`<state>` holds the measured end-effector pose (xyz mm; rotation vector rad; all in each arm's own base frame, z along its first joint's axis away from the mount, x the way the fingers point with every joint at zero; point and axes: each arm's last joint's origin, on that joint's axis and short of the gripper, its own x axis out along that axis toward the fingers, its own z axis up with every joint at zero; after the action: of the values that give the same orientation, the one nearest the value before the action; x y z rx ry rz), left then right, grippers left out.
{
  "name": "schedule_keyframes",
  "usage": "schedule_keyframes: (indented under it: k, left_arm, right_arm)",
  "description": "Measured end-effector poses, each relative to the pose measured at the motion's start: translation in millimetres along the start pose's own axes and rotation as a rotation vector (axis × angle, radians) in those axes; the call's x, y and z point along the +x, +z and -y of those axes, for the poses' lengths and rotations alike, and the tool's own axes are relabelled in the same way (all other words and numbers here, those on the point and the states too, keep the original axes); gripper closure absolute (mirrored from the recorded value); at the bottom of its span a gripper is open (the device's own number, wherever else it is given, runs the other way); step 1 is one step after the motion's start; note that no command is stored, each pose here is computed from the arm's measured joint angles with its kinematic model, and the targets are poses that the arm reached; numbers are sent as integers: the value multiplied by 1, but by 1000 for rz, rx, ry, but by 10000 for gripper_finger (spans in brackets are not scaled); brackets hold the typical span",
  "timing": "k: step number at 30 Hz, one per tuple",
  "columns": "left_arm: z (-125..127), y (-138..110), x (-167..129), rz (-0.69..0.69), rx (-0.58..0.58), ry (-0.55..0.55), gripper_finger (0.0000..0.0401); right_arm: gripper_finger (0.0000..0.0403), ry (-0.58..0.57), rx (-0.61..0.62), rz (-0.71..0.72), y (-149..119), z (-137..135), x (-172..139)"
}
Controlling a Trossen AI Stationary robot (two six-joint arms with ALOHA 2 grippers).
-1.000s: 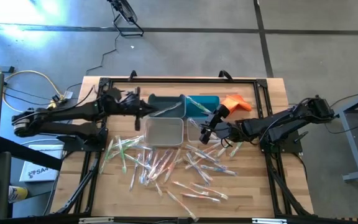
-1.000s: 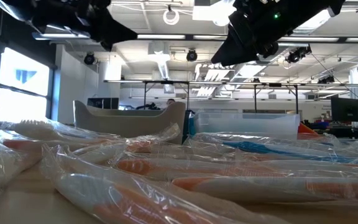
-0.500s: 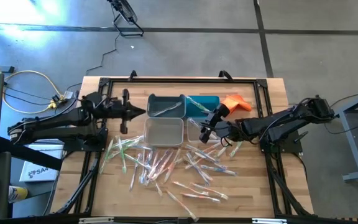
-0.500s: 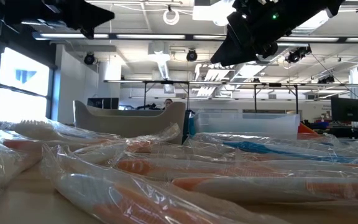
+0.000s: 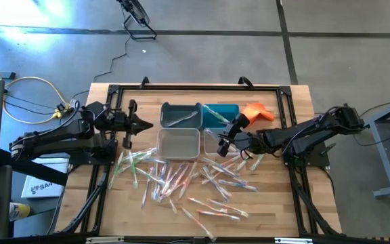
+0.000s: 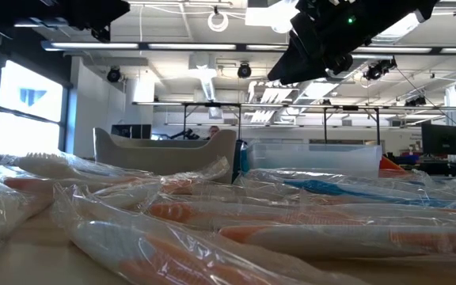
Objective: Pick & Place Toothbrushes
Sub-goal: Put the blue toothbrush into the dark blue bin
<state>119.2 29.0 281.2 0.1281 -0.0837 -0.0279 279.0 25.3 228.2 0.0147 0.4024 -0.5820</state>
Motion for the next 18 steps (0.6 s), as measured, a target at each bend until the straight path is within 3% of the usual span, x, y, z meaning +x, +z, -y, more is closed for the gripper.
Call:
schedule_keyframes:
  k: [13,18]
  left_arm:
    - [0,1,0,7,-30,1,398]
    - [1,-6,-1,-59,-68,-3,398]
  right_arm:
    - [149,46,26,-12,0,-1,0]
    - [149,48,22,-13,0,-1,0]
